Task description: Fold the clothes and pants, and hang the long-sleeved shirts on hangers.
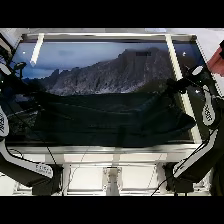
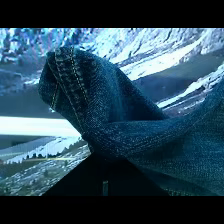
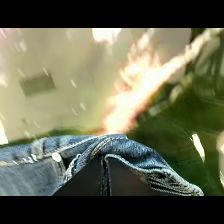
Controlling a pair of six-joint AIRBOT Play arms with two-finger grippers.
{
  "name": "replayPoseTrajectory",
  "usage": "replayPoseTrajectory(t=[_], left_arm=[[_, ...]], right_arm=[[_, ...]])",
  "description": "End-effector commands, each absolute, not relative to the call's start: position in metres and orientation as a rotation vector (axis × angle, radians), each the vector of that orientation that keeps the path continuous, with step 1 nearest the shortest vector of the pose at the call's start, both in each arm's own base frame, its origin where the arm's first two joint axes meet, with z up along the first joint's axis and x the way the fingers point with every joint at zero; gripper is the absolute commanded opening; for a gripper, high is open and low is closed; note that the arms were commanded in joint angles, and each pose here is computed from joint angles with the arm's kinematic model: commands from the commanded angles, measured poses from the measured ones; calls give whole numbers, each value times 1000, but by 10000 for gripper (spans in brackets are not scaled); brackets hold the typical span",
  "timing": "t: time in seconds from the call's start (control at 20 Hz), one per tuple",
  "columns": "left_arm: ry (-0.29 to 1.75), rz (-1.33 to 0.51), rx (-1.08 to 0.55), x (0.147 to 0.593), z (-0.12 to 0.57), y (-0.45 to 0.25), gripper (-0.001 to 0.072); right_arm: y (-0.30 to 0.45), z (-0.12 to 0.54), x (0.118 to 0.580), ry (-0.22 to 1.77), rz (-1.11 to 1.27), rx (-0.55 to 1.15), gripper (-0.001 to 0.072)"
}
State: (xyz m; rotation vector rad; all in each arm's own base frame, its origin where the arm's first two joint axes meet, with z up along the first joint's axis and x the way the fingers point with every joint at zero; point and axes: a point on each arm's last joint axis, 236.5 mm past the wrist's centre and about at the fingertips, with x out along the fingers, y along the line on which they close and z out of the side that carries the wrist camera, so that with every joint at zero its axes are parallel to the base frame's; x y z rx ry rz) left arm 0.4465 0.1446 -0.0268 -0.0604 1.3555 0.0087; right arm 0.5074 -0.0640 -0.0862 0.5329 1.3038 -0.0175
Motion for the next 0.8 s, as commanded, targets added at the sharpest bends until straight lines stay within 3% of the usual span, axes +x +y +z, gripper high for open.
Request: replayPoseTrajectory(t=[0.0,0.35,0.75], left_arm=[[1282,3,-85,464,-23,141,22],[1103,274,-64,497,15,200,22],[1093,331,-136,495,9,213,22]], right_arm=[[-65,-69,548,1123,-30,614,21],[-108,33,612,794,-64,581,20],[-150,38,601,807,-167,530,20]])
